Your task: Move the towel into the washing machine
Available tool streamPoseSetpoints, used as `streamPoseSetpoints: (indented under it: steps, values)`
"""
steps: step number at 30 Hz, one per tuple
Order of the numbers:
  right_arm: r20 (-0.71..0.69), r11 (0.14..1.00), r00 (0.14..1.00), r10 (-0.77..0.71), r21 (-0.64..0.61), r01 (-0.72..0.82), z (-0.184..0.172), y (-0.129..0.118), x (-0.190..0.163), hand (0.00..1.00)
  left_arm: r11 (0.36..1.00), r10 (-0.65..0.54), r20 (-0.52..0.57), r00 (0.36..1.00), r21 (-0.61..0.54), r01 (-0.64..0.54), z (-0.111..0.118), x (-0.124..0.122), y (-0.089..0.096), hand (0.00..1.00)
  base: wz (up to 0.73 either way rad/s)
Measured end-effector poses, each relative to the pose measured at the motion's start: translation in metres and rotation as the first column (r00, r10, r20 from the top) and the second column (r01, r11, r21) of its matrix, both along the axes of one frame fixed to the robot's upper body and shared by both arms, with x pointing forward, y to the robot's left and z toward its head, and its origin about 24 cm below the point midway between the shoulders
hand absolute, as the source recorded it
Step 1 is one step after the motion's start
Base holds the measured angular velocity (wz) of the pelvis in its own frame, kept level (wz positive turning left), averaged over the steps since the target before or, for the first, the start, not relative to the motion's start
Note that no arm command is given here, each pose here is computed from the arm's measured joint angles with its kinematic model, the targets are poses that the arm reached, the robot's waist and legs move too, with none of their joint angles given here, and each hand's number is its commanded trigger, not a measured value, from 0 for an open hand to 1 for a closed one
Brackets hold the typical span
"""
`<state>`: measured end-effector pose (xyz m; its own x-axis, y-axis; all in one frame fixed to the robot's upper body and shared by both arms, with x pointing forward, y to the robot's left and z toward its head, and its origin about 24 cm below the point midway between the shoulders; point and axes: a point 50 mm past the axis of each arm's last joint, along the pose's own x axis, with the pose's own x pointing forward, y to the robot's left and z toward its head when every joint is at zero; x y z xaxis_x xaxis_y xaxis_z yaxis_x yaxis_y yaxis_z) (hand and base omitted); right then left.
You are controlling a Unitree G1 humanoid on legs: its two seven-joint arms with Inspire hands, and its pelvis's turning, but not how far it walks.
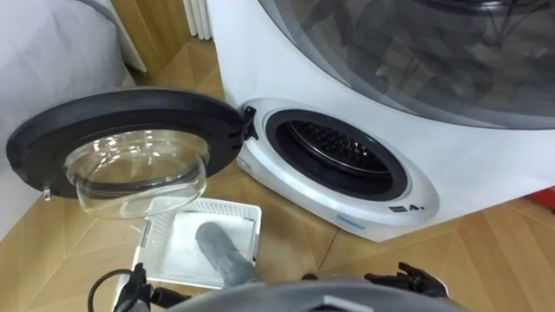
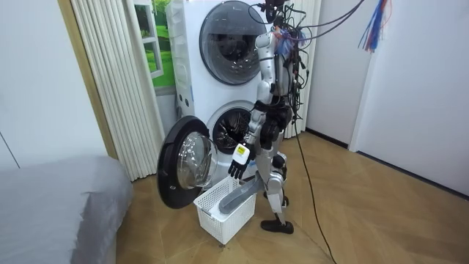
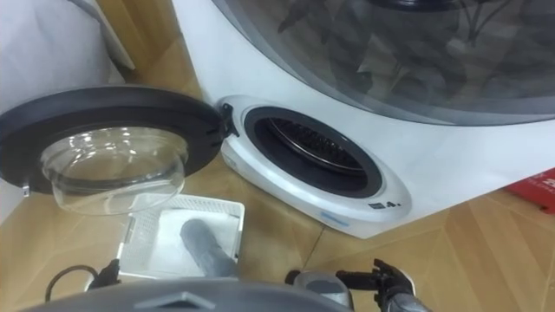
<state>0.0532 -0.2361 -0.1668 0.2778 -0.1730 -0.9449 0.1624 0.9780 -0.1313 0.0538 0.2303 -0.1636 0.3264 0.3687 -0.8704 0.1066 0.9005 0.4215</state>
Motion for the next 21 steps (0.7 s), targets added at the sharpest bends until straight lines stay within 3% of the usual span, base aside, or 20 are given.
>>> streamPoseSetpoints:
  steps: [6,12,21]
  values:
    - [0.036,0.999,0.999,0.027,-0.018,-0.026,0.003,-0.004,0.018,0.00,0.992,-0.125,0.058,0.991,0.019,0.124,0.004,0.036,-0.007,0.00,-0.03]
    - [0.070,0.992,0.990,0.121,-0.051,-0.117,0.010,-0.010,0.047,0.00,0.947,-0.321,0.127,0.939,0.030,0.320,0.013,0.086,-0.025,0.00,-0.03]
    - [0.212,0.975,0.951,0.223,-0.032,-0.222,0.024,0.022,0.114,0.00,0.875,-0.481,0.207,0.852,0.048,0.483,0.027,0.136,-0.058,0.00,-0.04]
